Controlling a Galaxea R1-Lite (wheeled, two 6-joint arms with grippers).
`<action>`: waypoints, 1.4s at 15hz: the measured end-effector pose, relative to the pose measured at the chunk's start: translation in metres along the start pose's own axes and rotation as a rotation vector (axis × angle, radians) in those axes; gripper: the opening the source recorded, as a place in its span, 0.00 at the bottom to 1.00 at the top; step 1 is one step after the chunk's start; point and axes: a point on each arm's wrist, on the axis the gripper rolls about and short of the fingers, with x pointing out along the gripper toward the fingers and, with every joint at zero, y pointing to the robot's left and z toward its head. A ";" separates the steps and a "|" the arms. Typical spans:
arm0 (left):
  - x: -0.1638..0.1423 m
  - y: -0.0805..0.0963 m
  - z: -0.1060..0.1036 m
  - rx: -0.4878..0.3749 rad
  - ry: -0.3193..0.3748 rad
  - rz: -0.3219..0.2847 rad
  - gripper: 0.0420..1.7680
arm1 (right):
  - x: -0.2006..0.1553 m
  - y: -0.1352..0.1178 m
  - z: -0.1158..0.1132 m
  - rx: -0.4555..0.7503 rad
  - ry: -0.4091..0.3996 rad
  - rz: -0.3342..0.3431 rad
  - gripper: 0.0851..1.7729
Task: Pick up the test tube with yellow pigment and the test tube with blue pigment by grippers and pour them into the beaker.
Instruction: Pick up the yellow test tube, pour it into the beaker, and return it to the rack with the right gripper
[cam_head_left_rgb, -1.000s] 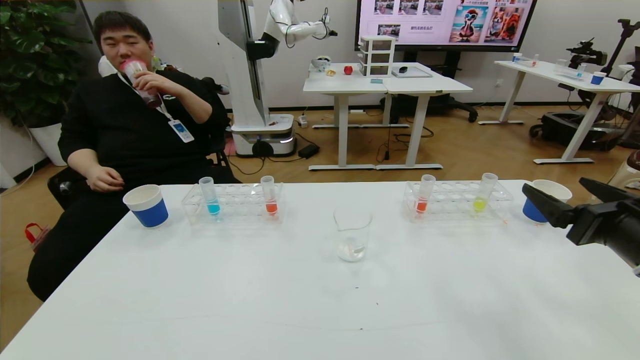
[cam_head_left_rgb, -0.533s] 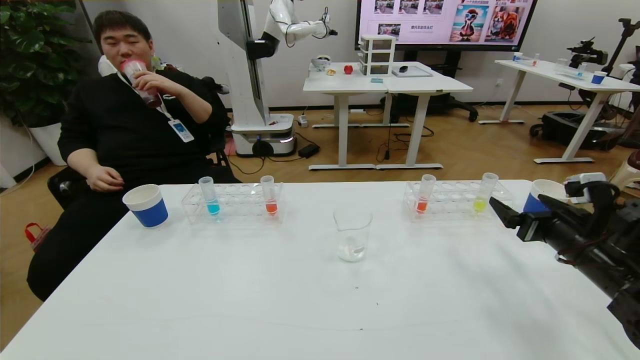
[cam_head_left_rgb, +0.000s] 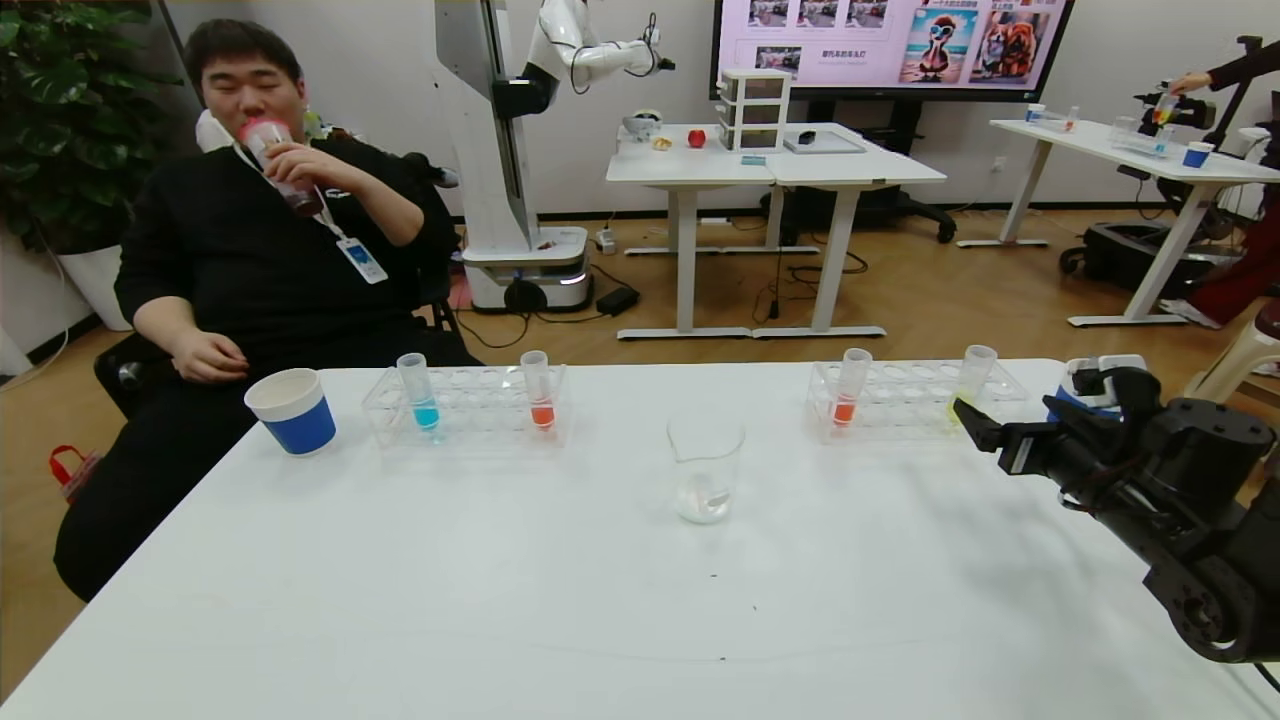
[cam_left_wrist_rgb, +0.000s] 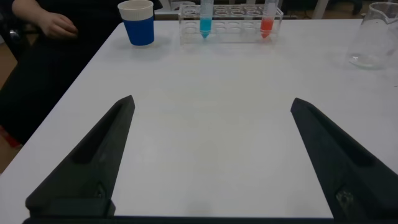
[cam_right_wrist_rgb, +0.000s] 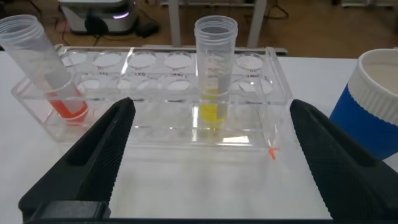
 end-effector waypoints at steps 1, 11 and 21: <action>0.000 0.000 0.000 0.000 -0.001 0.000 0.99 | 0.007 0.000 0.001 -0.002 -0.019 0.002 0.98; 0.000 0.000 0.000 0.000 0.000 0.000 0.99 | 0.065 -0.006 -0.002 -0.021 -0.139 0.050 0.98; 0.000 0.000 0.000 0.000 0.000 0.000 0.99 | 0.077 -0.005 -0.003 -0.024 -0.164 0.055 0.28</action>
